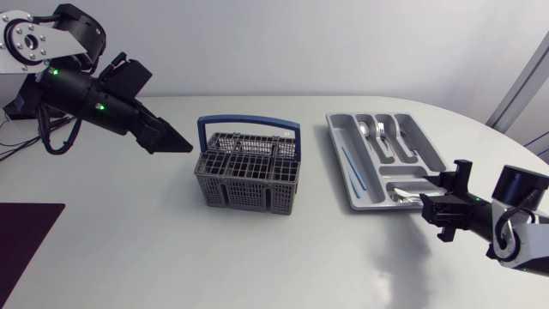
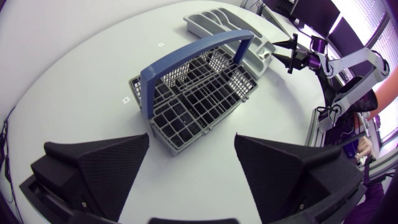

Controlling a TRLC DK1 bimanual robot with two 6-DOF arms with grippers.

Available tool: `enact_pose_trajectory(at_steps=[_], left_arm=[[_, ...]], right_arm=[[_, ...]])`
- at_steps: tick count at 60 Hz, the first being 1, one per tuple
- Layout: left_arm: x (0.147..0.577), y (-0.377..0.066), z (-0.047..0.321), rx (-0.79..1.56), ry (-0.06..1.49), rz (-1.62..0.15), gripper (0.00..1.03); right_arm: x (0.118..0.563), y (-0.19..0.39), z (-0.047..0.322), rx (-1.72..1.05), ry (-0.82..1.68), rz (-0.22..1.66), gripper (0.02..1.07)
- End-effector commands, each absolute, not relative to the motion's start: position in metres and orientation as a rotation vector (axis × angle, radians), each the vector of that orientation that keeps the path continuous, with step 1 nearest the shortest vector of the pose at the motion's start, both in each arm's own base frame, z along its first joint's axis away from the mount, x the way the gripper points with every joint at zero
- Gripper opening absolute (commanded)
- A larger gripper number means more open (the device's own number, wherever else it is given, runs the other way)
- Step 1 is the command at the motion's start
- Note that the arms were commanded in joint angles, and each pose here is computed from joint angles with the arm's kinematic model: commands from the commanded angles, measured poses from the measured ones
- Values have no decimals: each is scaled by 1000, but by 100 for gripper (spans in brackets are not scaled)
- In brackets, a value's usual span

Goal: Unload the cutlery basket into the drawer organizer.

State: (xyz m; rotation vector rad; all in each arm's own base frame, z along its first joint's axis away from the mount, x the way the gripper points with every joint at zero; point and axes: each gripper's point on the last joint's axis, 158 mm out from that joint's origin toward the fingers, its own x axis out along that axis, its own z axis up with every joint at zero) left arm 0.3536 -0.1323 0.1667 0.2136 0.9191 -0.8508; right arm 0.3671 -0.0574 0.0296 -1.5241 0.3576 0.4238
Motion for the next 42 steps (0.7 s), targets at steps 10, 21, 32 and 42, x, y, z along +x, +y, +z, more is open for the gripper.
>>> enact_pose_trajectory(at_steps=[10,21,32,42], left_arm=[[352,-129,175,200,907,-826,99],[355,-123,169,200,920,-804,99],[377,-100,149,231,897,-692,99],[401,-77,119,202,914,-625,99]], right_arm=[[353,-49,81,-1476,302,390,88],[351,3,111,-1232,274,456,88],[357,77,131,-965,289,535,88],[379,124,136,-747,342,571,86]])
